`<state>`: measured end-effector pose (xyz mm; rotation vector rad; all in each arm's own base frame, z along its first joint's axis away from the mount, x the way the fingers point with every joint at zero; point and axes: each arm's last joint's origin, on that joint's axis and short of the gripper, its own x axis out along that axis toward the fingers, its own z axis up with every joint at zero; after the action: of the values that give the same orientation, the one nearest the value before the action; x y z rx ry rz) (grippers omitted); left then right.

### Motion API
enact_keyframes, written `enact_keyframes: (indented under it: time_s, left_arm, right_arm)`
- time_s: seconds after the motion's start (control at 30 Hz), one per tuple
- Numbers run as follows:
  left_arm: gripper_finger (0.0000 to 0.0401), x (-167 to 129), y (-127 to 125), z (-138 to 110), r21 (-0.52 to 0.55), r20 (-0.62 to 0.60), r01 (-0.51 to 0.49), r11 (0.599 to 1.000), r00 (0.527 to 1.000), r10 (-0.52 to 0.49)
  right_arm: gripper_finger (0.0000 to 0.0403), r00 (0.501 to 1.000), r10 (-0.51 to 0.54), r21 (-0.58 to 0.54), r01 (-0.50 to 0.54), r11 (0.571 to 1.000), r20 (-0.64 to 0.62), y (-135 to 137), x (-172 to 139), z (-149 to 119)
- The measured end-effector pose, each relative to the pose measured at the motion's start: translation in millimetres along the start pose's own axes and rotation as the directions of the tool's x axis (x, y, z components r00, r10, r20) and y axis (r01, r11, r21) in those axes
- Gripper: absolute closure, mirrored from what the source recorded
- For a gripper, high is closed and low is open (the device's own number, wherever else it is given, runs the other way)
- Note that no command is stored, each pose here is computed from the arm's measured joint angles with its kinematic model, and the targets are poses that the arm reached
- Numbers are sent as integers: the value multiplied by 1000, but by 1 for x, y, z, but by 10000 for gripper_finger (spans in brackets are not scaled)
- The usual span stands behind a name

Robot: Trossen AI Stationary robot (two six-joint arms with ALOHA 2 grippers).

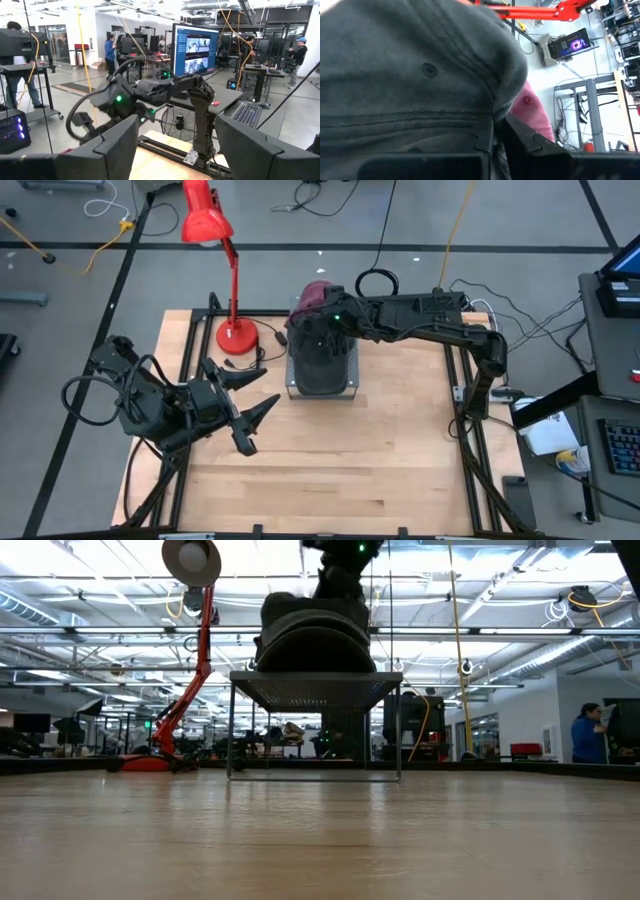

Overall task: Pick & Place hat
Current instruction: Stack the black cap on top of the black caps on the shelf

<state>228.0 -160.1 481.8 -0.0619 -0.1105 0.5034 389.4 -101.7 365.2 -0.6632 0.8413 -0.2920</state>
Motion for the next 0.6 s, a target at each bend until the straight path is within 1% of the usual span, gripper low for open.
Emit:
enact_keyframes:
  time_s: [0.2, 0.33, 0.47, 0.6]
  left_arm:
    - [132, 0, 0, 0, 0, 0, 0, 1000, 1000, 0]
    - [132, 0, 0, 0, 3, -2, 0, 1000, 1000, 0]
    - [132, 0, 0, 0, 3, -2, 0, 1000, 1000, 0]
    - [132, 0, 0, 0, 3, -2, 0, 1000, 1000, 0]
  right_arm:
    - [375, 1000, -24, -64, 25, 998, 11, 9, 19, -8]
    - [364, 1000, -15, -126, 14, 992, -3, 15, 25, -13]
    - [354, 1000, -7, -133, 5, 991, -14, 17, 26, -15]
    - [327, 1000, -13, -118, 12, 993, -4, 15, 22, -14]
